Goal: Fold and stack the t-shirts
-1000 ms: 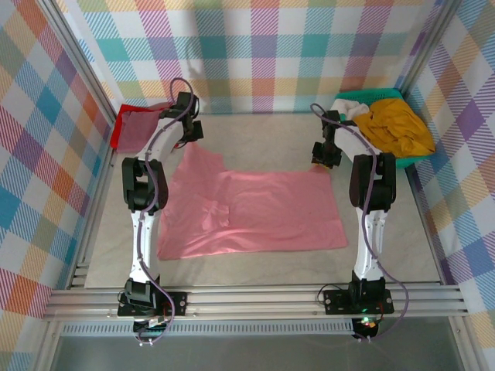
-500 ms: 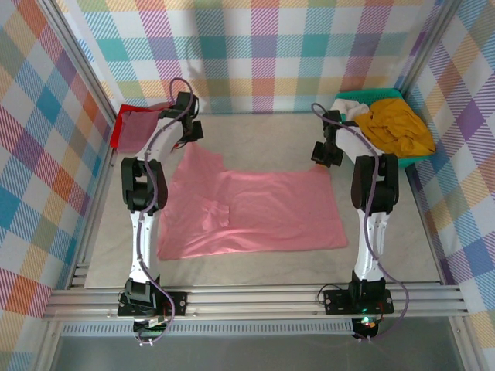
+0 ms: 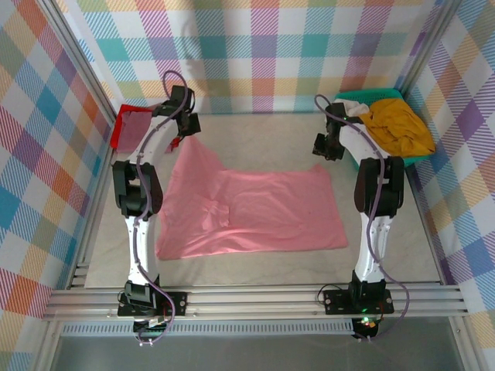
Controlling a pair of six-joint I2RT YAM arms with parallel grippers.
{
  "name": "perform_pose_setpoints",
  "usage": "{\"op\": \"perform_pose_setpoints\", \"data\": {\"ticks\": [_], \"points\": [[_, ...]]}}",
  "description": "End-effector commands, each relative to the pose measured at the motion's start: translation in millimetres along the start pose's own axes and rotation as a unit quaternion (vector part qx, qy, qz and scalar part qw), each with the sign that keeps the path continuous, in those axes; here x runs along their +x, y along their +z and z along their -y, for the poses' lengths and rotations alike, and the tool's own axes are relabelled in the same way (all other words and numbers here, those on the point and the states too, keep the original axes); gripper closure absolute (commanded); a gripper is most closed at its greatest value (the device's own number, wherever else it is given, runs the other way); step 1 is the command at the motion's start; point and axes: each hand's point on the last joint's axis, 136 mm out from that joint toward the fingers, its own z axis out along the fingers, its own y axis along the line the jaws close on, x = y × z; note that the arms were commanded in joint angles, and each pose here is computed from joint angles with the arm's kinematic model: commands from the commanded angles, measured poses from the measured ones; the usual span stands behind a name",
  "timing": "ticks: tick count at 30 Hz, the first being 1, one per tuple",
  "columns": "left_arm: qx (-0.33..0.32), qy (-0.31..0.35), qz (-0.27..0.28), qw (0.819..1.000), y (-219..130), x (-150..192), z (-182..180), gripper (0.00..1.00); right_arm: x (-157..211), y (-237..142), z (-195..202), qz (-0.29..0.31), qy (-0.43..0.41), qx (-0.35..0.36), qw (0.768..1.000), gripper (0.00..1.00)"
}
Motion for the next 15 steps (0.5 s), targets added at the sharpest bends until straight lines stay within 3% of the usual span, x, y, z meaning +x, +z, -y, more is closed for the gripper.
{"op": "perform_pose_setpoints", "data": {"ticks": [1, 5, 15], "points": [[0.001, -0.014, 0.022, 1.0, -17.2, -14.8, -6.5, 1.0, 14.9, 13.9, 3.7, -0.037, -0.011, 0.01, 0.999, 0.51], [0.002, -0.014, 0.017, 1.0, -14.5, -11.5, -6.1, 1.0, 21.5, 24.1, 5.6, -0.059, -0.024, 0.03, 0.998, 0.52], [0.003, -0.017, 0.013, 1.0, -9.5, -8.6, -5.0, 1.0, 40.8, 39.6, -2.8, -0.077, -0.049, 0.051, 0.994, 0.75]]}}
